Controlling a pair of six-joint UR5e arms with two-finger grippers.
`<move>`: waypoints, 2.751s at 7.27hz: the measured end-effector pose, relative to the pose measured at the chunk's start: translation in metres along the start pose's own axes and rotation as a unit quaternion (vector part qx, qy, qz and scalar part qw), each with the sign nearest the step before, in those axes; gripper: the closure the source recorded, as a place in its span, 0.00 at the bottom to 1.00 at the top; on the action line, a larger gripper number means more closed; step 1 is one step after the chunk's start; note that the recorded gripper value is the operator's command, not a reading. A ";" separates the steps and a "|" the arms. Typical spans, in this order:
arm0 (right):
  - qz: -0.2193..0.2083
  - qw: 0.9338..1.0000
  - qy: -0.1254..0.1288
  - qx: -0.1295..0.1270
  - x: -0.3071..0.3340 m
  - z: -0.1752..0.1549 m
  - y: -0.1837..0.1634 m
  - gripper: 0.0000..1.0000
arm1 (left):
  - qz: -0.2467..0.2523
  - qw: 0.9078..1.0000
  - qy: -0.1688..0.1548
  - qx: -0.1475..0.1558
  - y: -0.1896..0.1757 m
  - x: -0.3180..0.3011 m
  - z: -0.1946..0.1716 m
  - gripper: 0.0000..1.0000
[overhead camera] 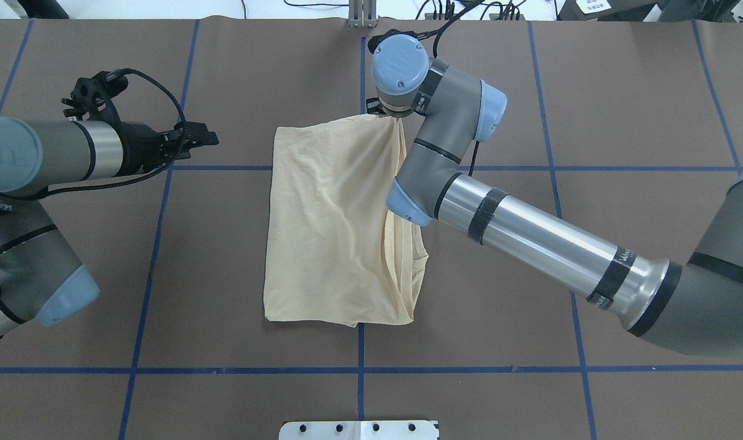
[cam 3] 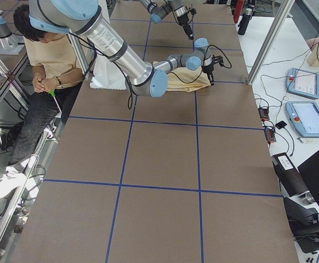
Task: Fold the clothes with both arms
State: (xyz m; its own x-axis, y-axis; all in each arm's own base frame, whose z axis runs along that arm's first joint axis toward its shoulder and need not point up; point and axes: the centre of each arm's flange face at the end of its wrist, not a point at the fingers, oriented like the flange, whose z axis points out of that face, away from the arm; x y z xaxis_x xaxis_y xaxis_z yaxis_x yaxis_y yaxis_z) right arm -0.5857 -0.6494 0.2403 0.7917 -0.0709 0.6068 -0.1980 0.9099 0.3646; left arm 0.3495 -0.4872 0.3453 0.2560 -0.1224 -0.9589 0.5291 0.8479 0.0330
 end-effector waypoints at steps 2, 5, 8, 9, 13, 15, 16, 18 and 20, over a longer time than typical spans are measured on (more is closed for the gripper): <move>0.000 1.000 0.001 -0.001 0.004 0.002 0.002 0.42 | 0.000 1.000 0.000 0.000 0.000 0.001 0.000 0.28; 0.013 1.000 -0.028 -0.002 0.008 -0.017 -0.001 0.35 | 0.000 1.000 -0.001 0.000 0.000 0.004 -0.002 0.28; 0.167 0.979 -0.110 -0.029 0.061 -0.078 0.085 0.36 | 0.000 1.000 0.000 -0.012 0.003 0.008 -0.007 0.29; 0.242 0.961 -0.125 -0.047 0.064 -0.104 0.118 0.37 | 0.000 1.000 0.001 -0.022 0.005 0.010 -0.009 0.28; 0.480 0.866 -0.091 -0.107 0.038 -0.164 0.272 0.37 | -0.003 0.999 -0.011 -0.040 0.008 0.017 -0.011 0.27; 0.528 0.839 -0.074 -0.111 0.027 -0.161 0.322 0.38 | -0.004 0.999 -0.011 -0.040 0.008 0.017 -0.011 0.25; 0.530 0.838 -0.069 -0.111 0.022 -0.158 0.337 0.39 | -0.004 0.999 -0.011 -0.040 0.008 0.017 -0.012 0.25; 0.527 0.841 -0.060 -0.108 0.013 -0.153 0.352 0.41 | -0.004 0.999 -0.011 -0.039 0.008 0.018 -0.012 0.23; 0.524 0.843 -0.054 -0.106 0.009 -0.148 0.356 0.41 | -0.004 0.999 -0.011 -0.038 0.007 0.018 -0.012 0.23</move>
State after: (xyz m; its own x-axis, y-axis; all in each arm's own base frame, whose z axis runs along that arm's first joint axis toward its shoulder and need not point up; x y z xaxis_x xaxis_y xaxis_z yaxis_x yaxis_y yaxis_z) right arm -0.5635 -0.2656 0.2715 0.1862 0.7919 0.5816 -0.6395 0.5470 -0.5401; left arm 0.3484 -0.4771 0.3253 0.2704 -0.1403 -0.9525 0.4681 0.8836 0.0027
